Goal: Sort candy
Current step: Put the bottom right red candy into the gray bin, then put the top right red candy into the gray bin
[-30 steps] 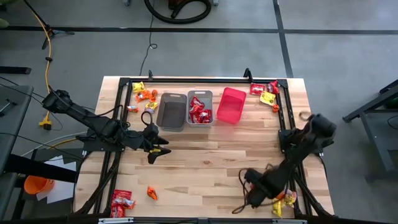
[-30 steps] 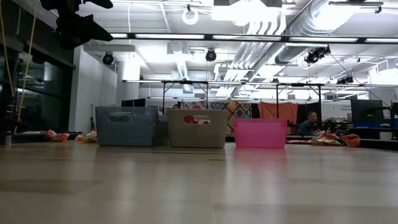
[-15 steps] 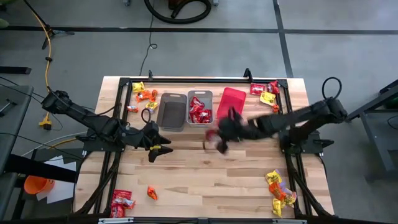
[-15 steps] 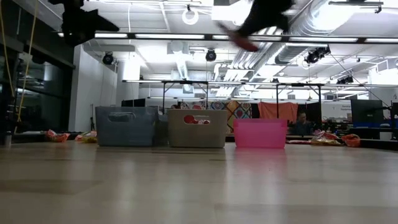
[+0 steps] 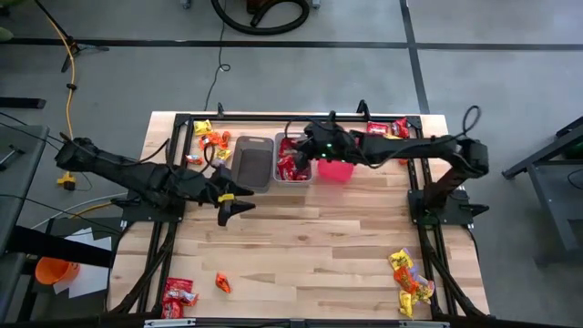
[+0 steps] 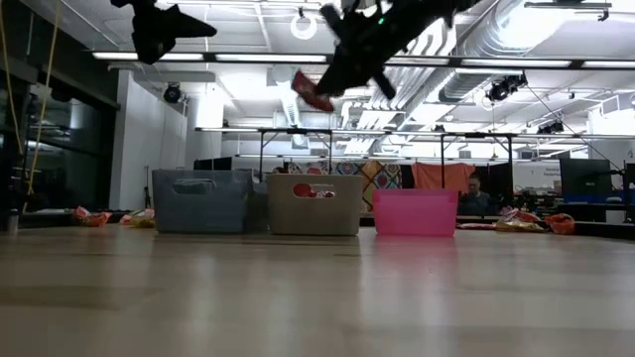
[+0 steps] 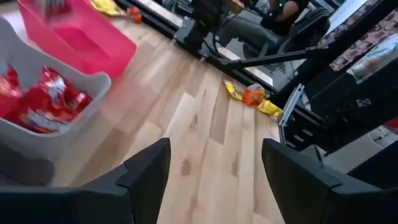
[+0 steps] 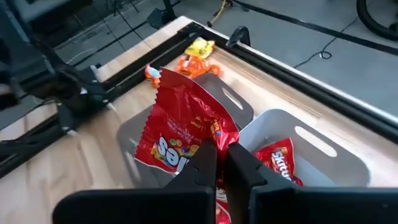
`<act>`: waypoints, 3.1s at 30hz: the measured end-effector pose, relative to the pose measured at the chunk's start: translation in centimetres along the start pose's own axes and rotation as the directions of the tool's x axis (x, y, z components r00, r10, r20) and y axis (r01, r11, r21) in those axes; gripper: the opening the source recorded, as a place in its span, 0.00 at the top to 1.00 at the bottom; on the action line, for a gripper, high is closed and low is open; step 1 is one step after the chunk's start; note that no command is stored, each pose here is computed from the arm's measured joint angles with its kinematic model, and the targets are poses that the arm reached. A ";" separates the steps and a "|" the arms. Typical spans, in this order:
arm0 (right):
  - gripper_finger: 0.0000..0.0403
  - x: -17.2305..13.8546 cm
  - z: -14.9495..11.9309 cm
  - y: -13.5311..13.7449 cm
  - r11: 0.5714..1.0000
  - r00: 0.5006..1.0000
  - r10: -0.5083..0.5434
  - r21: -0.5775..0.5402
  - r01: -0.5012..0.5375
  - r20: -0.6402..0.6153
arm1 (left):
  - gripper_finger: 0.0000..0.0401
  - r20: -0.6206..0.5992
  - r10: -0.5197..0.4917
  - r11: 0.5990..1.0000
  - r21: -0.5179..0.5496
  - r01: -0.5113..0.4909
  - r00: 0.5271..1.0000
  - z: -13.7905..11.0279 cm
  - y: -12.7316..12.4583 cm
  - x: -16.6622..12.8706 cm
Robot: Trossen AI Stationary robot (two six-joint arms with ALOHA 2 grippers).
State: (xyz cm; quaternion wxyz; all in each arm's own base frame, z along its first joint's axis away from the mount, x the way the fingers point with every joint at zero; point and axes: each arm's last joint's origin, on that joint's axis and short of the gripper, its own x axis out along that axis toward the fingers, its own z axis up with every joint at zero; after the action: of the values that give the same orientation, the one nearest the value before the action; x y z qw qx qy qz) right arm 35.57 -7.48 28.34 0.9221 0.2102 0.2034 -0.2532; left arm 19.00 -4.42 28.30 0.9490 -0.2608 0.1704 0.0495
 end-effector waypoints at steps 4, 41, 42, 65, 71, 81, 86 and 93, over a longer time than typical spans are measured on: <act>0.97 2.7 -1.4 -1.3 0.996 0.996 -0.065 0.055 0.068 -0.059 | 0.40 0.018 -0.017 1.000 0.012 0.017 1.000 0.8 0.6 -0.6; 0.36 0.3 4.8 -10.0 0.851 0.776 -0.507 -0.076 0.520 -0.374 | 0.40 0.224 0.092 0.995 0.021 -0.099 0.970 4.4 4.6 -3.5; 0.36 0.3 4.6 -11.8 0.836 0.752 -0.520 -0.061 0.546 -0.405 | 0.40 0.222 0.103 0.994 0.008 -0.108 0.970 4.5 4.7 -3.3; 0.36 -3.1 -4.5 -31.7 0.521 0.594 -0.468 0.339 0.783 -0.654 | 0.40 0.234 0.321 0.933 -0.246 -0.263 0.918 5.8 8.7 -1.9; 0.37 -2.5 -5.2 -31.7 0.521 0.617 -0.477 0.364 0.772 -0.626 | 0.40 0.233 0.319 0.929 -0.270 -0.254 0.919 6.0 9.0 -2.0; 0.45 -0.2 -6.0 -32.9 0.509 0.567 -0.480 0.314 0.802 -0.669 | 0.40 0.216 0.281 0.931 -0.298 -0.211 0.935 5.9 8.9 -1.9; 0.61 -0.1 -6.2 -32.8 0.535 0.541 -0.488 0.255 0.806 -0.685 | 0.40 0.214 0.270 0.933 -0.297 -0.201 0.939 5.9 8.9 -2.0; 0.96 -1.8 -4.9 -31.4 0.598 0.576 -0.478 0.235 0.766 -0.663 | 0.40 0.219 0.095 0.975 -0.216 -0.047 0.971 6.7 7.5 -3.5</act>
State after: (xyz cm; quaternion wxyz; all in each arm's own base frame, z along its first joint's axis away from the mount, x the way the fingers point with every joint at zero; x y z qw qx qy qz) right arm 15.53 -29.01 16.24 0.5796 0.4128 0.4413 -0.5468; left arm 16.36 5.41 31.34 0.9271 -0.3454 0.0636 0.1308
